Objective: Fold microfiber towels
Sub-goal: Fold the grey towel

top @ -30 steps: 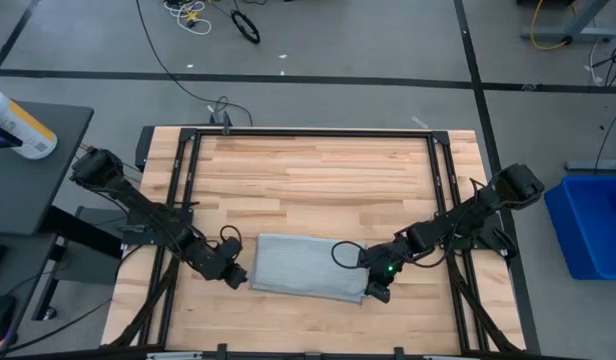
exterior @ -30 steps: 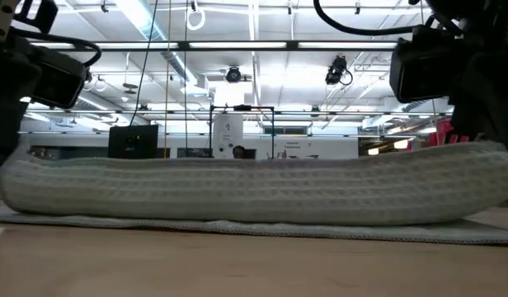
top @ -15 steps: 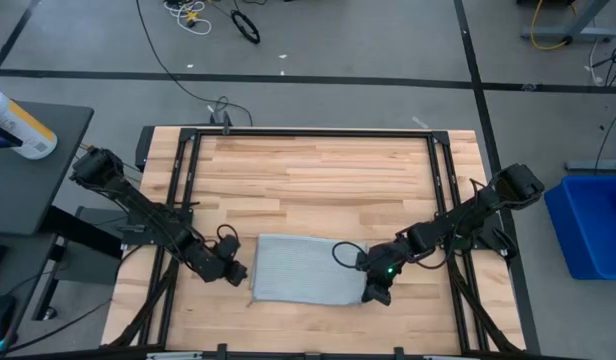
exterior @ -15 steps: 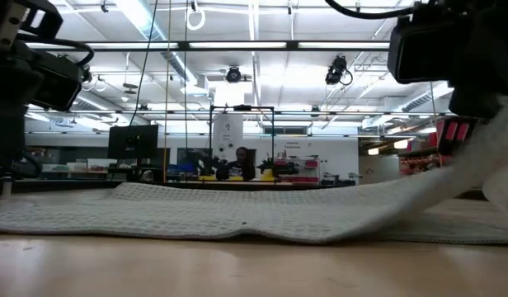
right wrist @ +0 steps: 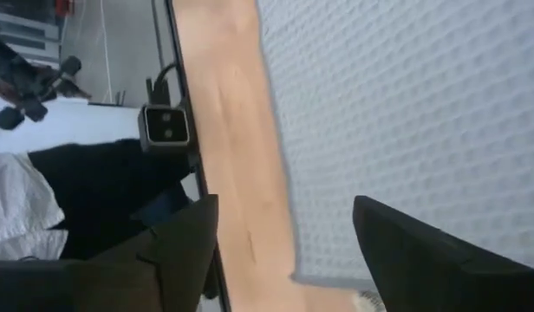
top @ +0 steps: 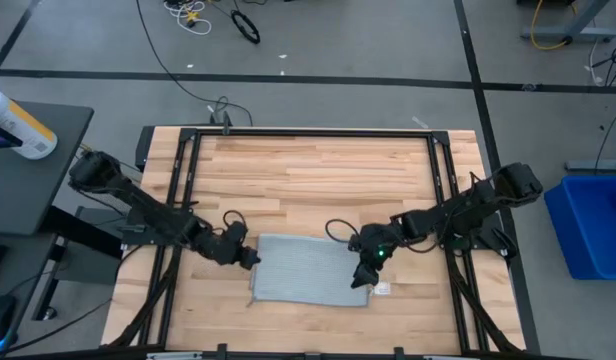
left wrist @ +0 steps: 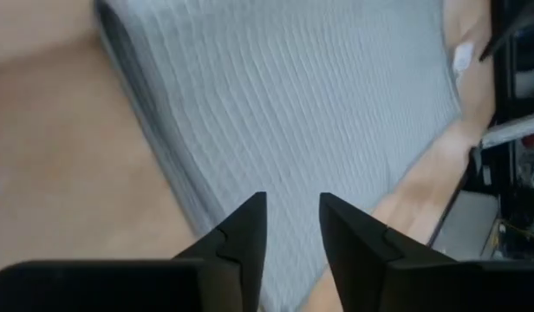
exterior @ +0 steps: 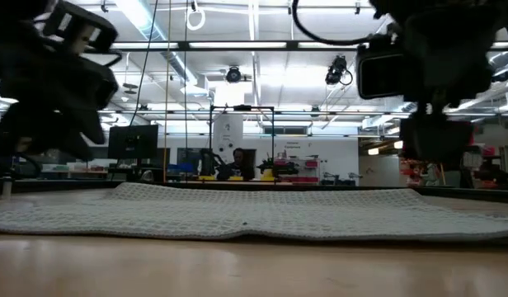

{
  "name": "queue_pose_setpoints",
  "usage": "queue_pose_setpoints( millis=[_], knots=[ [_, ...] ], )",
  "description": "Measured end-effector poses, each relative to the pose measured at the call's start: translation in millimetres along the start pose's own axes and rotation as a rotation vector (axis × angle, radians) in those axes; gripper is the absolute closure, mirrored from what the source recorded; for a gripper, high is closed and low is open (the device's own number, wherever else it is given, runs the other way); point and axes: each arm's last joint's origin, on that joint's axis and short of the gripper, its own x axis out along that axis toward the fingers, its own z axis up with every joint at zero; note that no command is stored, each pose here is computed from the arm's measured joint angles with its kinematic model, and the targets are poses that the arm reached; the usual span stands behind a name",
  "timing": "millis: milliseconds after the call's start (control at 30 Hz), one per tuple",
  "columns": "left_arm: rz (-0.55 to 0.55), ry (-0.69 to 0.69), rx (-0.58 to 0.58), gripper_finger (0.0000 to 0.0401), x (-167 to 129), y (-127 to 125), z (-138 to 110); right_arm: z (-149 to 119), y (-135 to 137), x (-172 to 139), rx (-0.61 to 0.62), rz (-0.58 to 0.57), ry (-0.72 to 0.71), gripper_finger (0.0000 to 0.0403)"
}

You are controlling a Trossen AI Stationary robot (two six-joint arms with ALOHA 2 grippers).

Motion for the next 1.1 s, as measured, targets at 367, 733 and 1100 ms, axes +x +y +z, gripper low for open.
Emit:
queue_pose_setpoints(
  millis=[367,733,1100],
  knots=[
    [-0.007,0.010,0.052,0.0259,8.6,3.0,66.9,28.5,-40.3,-29.1,0.019,-0.010,0.054,0.0160],
    [-0.017,0.097,0.068,0.0254,0.4,17.8,121.2,48.1,-67.2,-56.3,0.036,0.061,0.037,0.0124],
    [0.046,0.171,0.076,0.0254,1.3,37.4,132.6,45.5,-88.6,-72.2,0.022,0.009,0.075,0.0147]
  ],
)
